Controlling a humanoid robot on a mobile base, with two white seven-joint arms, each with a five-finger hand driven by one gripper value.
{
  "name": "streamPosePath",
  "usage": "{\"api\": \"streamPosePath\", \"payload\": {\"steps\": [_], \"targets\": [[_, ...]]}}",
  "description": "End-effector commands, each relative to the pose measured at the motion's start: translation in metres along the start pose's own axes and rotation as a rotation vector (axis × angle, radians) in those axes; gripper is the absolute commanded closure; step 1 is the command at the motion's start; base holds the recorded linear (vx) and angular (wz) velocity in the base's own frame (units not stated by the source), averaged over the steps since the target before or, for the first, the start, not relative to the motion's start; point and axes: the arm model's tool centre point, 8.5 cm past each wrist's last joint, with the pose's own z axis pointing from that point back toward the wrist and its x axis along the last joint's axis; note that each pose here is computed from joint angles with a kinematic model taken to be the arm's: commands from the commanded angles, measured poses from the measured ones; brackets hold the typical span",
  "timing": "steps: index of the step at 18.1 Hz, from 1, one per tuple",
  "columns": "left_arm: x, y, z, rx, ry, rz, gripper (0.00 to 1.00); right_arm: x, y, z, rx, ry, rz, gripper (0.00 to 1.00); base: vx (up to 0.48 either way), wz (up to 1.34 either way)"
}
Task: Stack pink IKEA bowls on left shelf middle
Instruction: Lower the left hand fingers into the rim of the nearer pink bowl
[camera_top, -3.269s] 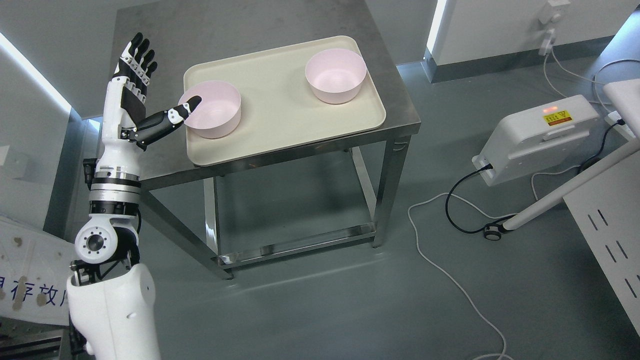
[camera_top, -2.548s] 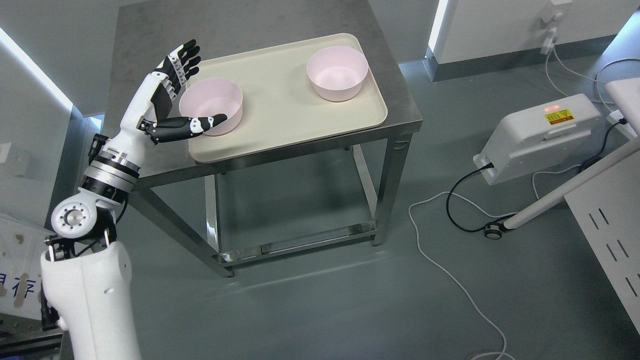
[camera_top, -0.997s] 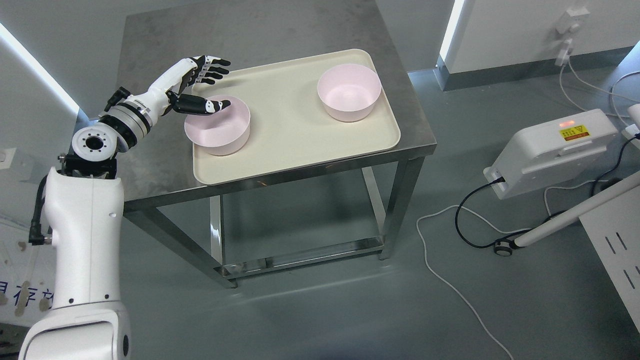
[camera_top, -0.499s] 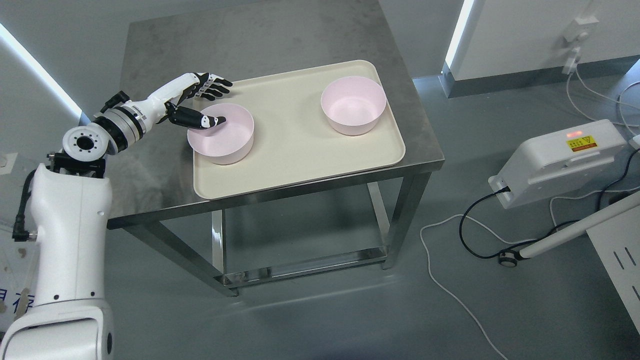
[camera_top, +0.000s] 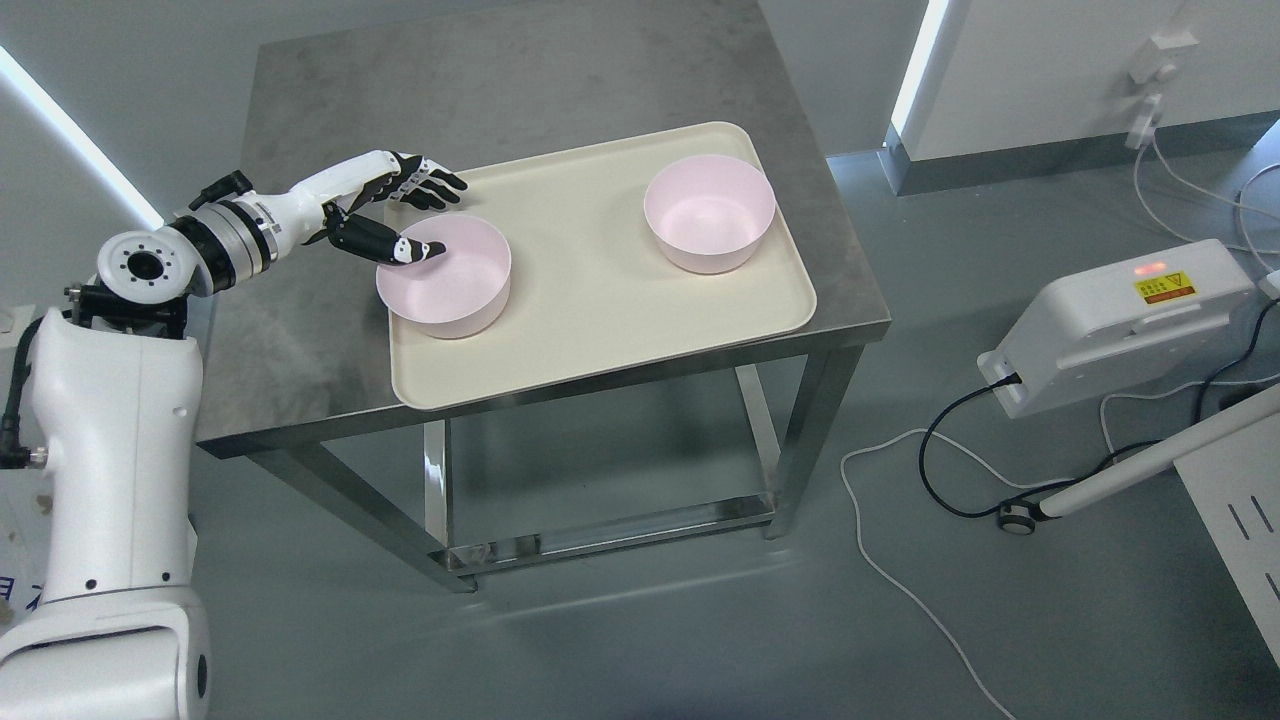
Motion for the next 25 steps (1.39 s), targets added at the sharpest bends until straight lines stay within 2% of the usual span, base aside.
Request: {"api": "streamPosePath", "payload": {"steps": [1,4,6,10,13,16,20,25], "targets": [[0.034,0.013,-0.006,0.035,-0.078,-0.04,0.46,0.002,-0.011,0.001,-0.017,-0.003,0.004,0.0,0.0,0.0],[0.05,0.027,-0.006,0.075,-0.124,-0.032,0.46,0.002,-0.011,0.001,-0.017,-0.003,0.004,0.0,0.0,0.0],[0.048,0.03,-0.002,0.068,-0.109,-0.045,0.46,0.002,-0.011,0.001,-0.017,-0.003,0.004,0.0,0.0,0.0],[0.008,0.014,0.02,-0.036,-0.005,-0.104,0.46,0.002,-0.011,0.001,-0.017,-0.003,0.004,0.0,0.0,0.0],[0.0,0.014,0.028,-0.046,0.007,-0.149,0.46,0.002,-0.011,0.001,-0.017,-0.003,0.004,0.0,0.0,0.0],[0.003,0.017,0.027,-0.038,0.004,-0.16,0.48,0.002,-0.011,0.001,-0.017,-0.003,0.004,0.0,0.0,0.0],[0.01,-0.001,0.007,-0.097,0.028,-0.238,0.49,0.002,-0.011,0.001,-0.017,-0.003,0.004,0.0,0.0,0.0],[0.02,-0.008,-0.006,-0.097,0.021,-0.274,0.56,0.002,-0.011,0.001,-0.017,-0.003,0.002,0.0,0.0,0.0]]}}
